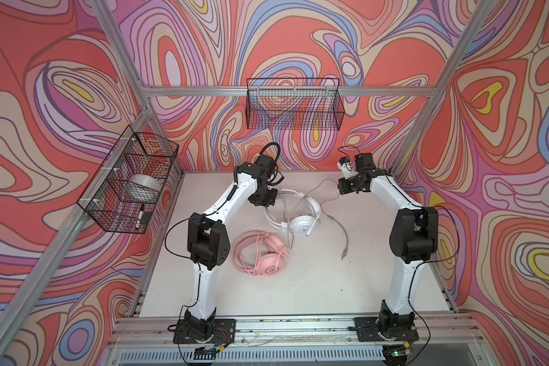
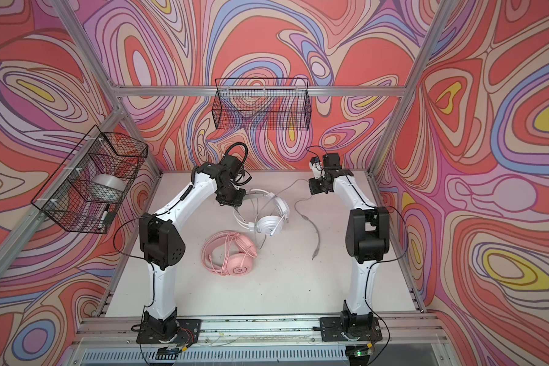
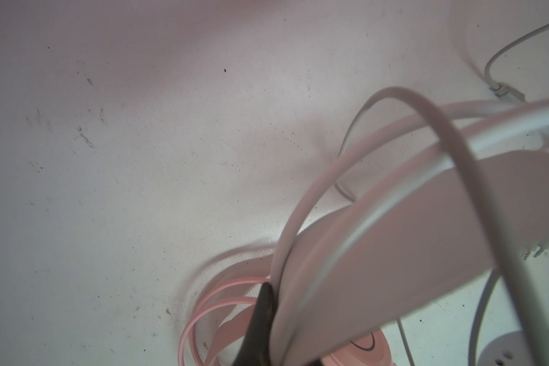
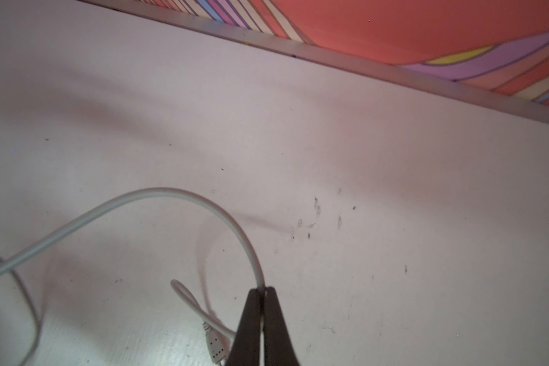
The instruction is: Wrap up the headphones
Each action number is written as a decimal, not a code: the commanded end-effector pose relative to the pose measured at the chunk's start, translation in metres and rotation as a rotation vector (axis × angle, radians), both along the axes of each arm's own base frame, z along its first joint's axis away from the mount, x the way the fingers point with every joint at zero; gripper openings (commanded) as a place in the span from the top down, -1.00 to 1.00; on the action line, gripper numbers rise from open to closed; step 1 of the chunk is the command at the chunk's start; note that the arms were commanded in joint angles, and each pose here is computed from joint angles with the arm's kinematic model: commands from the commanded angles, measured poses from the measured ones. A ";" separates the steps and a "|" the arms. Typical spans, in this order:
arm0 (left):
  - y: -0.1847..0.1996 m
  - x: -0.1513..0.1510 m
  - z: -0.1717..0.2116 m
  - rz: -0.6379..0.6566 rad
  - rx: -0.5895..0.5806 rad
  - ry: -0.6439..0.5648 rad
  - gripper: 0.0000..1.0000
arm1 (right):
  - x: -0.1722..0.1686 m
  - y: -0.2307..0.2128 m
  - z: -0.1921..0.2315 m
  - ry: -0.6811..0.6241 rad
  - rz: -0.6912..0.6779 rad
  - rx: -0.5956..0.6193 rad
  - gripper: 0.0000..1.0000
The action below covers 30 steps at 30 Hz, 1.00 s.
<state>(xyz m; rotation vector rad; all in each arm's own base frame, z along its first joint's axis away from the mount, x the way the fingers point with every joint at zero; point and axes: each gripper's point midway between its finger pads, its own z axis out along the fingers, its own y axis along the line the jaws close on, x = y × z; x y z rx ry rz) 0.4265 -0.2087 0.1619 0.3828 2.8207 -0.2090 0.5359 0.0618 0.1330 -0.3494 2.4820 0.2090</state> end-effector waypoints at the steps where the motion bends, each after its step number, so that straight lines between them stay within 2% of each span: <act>1: -0.010 -0.006 0.036 -0.036 -0.076 -0.053 1.00 | 0.003 -0.027 -0.015 0.041 -0.111 -0.054 1.00; 9: -0.012 -0.008 0.042 -0.049 -0.078 -0.057 1.00 | 0.005 -0.065 -0.062 0.156 -0.241 -0.104 1.00; 13: -0.012 -0.008 0.043 -0.045 -0.074 -0.061 1.00 | 0.005 -0.060 -0.055 0.144 -0.230 -0.070 1.00; 14: -0.011 -0.008 0.042 -0.041 -0.070 -0.060 1.00 | 0.005 -0.057 -0.048 0.130 -0.226 -0.054 1.00; 18: -0.009 -0.006 0.038 -0.021 -0.060 -0.051 1.00 | -0.001 -0.044 -0.007 0.054 -0.196 0.020 0.58; 21: -0.010 -0.006 0.035 -0.019 -0.056 -0.040 1.00 | -0.010 -0.039 0.029 -0.005 -0.186 0.055 0.41; 25: -0.009 -0.005 0.033 -0.006 -0.047 -0.035 1.00 | -0.027 -0.025 0.080 -0.082 -0.143 0.134 0.33; 30: -0.007 -0.003 0.030 0.016 -0.035 -0.032 1.00 | -0.060 0.026 0.154 -0.151 0.012 0.421 0.29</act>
